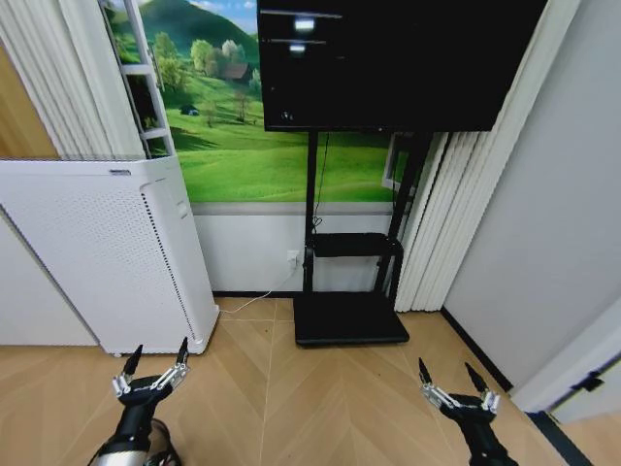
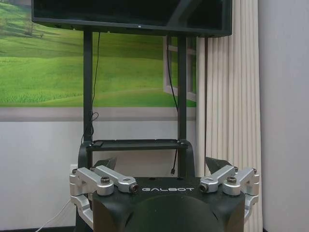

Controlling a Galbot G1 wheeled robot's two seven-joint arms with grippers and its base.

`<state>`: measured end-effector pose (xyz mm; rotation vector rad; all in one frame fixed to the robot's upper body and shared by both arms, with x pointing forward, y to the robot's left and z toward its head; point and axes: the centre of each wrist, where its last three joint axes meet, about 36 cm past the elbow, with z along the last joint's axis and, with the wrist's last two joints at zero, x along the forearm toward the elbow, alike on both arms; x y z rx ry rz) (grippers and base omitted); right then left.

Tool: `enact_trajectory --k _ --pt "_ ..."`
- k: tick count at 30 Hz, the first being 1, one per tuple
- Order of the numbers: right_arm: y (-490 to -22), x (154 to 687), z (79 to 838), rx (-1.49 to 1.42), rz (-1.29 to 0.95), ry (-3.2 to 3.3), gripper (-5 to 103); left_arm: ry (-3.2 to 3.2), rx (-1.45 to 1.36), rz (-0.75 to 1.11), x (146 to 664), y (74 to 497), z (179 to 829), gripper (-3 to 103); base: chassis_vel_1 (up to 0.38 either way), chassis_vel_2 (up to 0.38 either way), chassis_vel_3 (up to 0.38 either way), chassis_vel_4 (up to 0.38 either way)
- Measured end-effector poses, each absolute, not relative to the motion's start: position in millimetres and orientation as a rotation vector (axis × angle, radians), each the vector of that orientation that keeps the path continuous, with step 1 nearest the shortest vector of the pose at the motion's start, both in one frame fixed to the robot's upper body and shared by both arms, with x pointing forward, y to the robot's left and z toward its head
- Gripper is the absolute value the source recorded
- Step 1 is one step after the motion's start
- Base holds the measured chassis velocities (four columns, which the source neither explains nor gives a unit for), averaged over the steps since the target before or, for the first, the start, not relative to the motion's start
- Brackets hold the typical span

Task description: Pick up the trash bin and place the garbage on the floor into it.

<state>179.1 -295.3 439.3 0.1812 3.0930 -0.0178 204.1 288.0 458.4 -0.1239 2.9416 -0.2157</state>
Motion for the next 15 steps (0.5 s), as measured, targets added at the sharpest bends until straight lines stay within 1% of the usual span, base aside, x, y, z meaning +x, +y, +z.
enact_trajectory --k 15 --pt "-295.3 179.1 439.3 0.181 -0.018 3.093 100 2.942 -0.124 -0.216 204.1 288.0 458.4 100 0.000 0.000 0.000 0.000"
